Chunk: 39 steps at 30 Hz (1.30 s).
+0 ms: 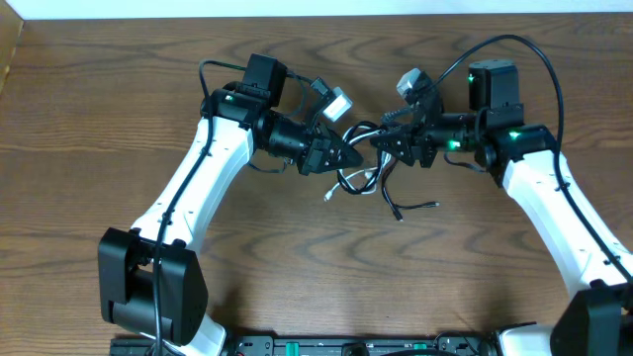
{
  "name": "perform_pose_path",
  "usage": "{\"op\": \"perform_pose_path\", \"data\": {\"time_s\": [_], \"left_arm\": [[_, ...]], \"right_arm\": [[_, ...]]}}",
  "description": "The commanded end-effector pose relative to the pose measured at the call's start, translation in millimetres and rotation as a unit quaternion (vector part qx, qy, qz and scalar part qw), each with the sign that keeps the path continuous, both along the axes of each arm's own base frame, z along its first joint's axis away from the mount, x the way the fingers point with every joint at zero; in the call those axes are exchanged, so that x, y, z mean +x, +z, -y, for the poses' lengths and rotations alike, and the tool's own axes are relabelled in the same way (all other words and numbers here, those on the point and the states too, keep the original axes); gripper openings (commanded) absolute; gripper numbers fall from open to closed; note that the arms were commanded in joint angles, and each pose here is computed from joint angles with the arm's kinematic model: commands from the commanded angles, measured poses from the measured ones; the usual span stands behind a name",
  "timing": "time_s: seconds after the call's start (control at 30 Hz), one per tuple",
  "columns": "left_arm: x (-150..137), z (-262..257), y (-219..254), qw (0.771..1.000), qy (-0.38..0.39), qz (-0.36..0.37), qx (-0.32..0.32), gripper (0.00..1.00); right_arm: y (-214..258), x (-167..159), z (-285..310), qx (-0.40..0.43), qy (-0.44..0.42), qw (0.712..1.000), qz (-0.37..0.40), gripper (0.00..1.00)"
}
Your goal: Untangle cables
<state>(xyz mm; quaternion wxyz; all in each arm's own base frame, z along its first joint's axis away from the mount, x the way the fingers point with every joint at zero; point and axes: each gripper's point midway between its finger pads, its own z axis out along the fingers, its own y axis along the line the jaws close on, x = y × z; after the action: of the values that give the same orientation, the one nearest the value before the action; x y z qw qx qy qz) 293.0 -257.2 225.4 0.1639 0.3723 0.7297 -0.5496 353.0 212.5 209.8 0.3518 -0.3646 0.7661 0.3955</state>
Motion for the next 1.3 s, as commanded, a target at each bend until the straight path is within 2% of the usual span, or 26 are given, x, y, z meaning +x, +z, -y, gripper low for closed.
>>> {"op": "perform_pose_path", "data": {"time_s": [0.0,0.1,0.23,0.27,0.3,0.33,0.37,0.47,0.57,0.77,0.9,1.07,1.17,1.27], "left_arm": [[-7,3,24,0.998,-0.019,-0.005,-0.060,0.08],[-6,4,25,0.998,-0.017,-0.004,-0.061,0.07],[0,5,25,0.998,-0.016,0.017,-0.062,0.07],[2,5,23,0.998,-0.013,0.023,-0.054,0.08],[6,4,19,0.999,-0.007,0.032,-0.043,0.14],[11,2,13,0.999,0.005,0.033,-0.022,0.26],[17,-1,6,0.999,0.024,0.026,0.001,0.32],[31,-12,-8,0.996,0.068,0.009,0.051,0.42],[39,-23,-6,0.995,0.086,0.014,0.053,0.48],[54,-52,22,0.989,0.130,0.055,0.040,0.53],[65,-63,43,0.983,0.173,0.048,0.026,0.53],[65,-53,49,0.984,0.164,0.067,0.018,0.53],[66,-43,37,0.983,0.162,0.070,0.041,0.53],[74,-42,13,0.976,0.180,0.072,0.097,0.53]], "right_arm": [[-16,9,2,-0.011,-0.001,1.000,0.000,0.46],[-16,11,2,-0.011,-0.001,1.000,0.002,0.40],[-17,12,3,-0.012,-0.009,1.000,-0.003,0.18],[-18,13,4,-0.014,-0.013,1.000,-0.007,0.15],[-18,13,4,-0.015,-0.015,1.000,-0.008,0.14],[-18,13,4,-0.015,-0.016,1.000,-0.010,0.15],[-19,13,5,-0.016,-0.017,1.000,-0.010,0.14],[-20,15,6,-0.020,-0.021,1.000,-0.010,0.14],[-21,14,7,-0.022,-0.022,0.999,-0.014,0.14],[-24,11,7,-0.026,-0.017,0.999,-0.017,0.13],[-27,6,7,-0.031,-0.012,0.999,-0.026,0.14],[-29,0,2,-0.033,-0.002,0.999,-0.032,0.14],[-29,-3,-2,-0.033,0.003,0.999,-0.034,0.14],[-31,-2,0,-0.033,-0.007,0.998,-0.045,0.13]]}}
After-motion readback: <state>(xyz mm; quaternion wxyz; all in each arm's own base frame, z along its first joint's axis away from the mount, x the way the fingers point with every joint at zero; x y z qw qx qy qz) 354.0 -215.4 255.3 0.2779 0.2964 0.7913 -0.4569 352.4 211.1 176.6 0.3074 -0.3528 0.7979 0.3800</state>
